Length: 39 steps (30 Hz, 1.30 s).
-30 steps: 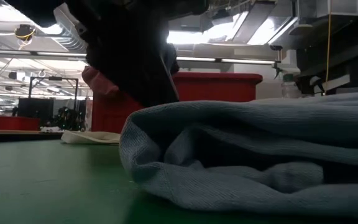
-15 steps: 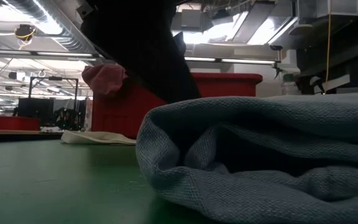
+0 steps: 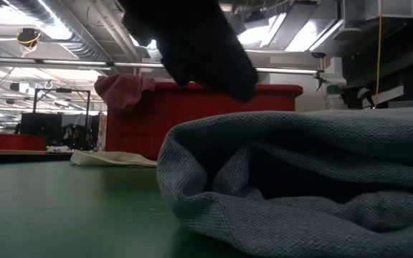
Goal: Fold Laundry from Bin
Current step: Fold the blue pants from the red laundry basket
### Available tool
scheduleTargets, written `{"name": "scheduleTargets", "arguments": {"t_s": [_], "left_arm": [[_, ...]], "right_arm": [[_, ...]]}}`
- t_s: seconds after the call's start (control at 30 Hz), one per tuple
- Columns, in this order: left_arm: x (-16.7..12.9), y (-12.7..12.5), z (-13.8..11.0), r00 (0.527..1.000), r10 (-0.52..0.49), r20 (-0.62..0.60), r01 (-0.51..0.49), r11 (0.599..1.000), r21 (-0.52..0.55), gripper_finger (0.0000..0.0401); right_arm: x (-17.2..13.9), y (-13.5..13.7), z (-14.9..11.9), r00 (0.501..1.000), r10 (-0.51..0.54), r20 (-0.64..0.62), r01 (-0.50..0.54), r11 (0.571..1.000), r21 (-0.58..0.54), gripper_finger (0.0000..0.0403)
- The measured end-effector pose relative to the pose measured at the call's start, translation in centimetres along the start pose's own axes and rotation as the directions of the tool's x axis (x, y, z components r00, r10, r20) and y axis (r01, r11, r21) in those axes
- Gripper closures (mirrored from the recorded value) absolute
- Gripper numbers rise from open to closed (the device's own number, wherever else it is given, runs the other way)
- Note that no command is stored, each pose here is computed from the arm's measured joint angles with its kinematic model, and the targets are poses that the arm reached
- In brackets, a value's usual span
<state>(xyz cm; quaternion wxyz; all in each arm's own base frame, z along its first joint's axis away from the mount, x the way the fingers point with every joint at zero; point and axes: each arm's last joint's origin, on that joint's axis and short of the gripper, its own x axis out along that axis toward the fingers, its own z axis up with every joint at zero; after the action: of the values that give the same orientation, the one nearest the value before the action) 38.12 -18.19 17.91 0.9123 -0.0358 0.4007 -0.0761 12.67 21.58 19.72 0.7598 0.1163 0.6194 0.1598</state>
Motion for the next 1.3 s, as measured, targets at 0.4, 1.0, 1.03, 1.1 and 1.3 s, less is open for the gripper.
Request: {"name": "scheduleTargets", "arguments": {"t_s": [0.4, 1.0, 1.03, 1.1, 1.3], "left_arm": [[0.2, 1.7, 0.9, 0.999, 0.022, 0.035, -0.021, 0.999, -0.029, 0.0310], [2.8, 4.8, 0.4, 0.991, 0.129, 0.017, -0.128, 0.989, -0.073, 0.0310], [2.9, 5.2, 0.4, 0.988, 0.156, 0.019, -0.154, 0.985, -0.077, 0.0310], [3.0, 6.0, 0.5, 0.977, 0.210, 0.023, -0.207, 0.974, -0.088, 0.0310], [3.1, 9.1, 1.0, 0.955, 0.298, 0.014, -0.294, 0.948, -0.120, 0.0310]], "right_arm": [[-0.2, -1.4, 2.0, 1.000, 0.011, -0.003, -0.011, 0.992, -0.125, 0.0236], [-0.1, -5.2, 2.9, 0.960, -0.278, -0.044, 0.275, 0.960, -0.055, 0.0236], [-0.2, -5.7, 3.1, 0.950, -0.306, -0.059, 0.304, 0.951, -0.050, 0.0236], [-0.6, -7.0, 3.3, 0.924, -0.370, -0.100, 0.366, 0.929, -0.062, 0.0236], [-2.4, -10.9, 4.3, 0.822, -0.547, -0.158, 0.538, 0.837, -0.098, 0.0236]]}}
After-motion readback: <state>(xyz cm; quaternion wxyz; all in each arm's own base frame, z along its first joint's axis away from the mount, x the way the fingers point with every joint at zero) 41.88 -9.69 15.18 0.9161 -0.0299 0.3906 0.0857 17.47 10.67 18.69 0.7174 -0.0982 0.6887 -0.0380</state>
